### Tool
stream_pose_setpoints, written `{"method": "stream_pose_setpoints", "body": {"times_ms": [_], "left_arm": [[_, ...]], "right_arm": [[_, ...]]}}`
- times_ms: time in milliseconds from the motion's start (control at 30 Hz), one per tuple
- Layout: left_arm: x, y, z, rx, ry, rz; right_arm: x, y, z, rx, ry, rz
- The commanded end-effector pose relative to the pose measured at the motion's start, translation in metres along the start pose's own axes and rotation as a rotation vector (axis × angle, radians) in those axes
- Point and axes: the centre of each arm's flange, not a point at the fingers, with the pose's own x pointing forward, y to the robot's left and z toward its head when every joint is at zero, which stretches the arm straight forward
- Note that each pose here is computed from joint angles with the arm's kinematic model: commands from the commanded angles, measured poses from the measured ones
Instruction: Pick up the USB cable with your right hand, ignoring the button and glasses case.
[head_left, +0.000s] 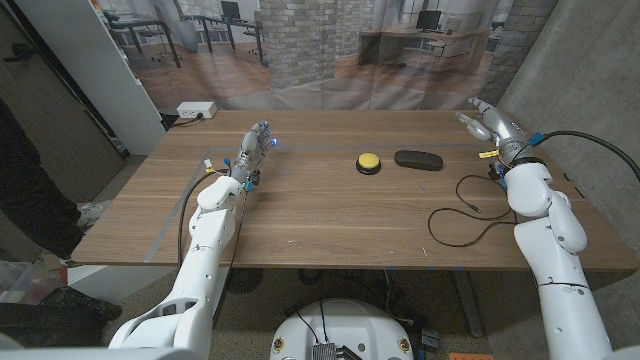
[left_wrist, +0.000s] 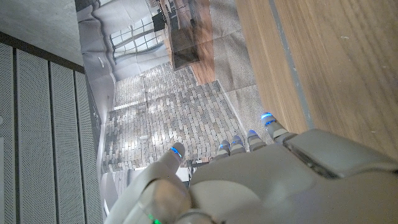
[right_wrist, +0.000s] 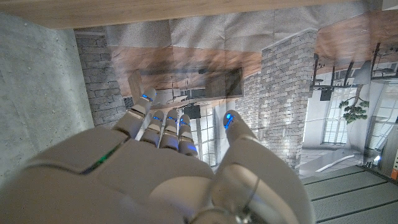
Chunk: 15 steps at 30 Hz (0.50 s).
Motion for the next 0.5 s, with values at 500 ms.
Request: {"method": "stream_pose_setpoints", "body": {"times_ms": [500], "left_arm": [[0.000,-0.001,0.001,0.006,0.002,-0.008]], "right_arm": [[-0.020,-0.015,-0.012,-0.128,0.083,-0.010]]}}
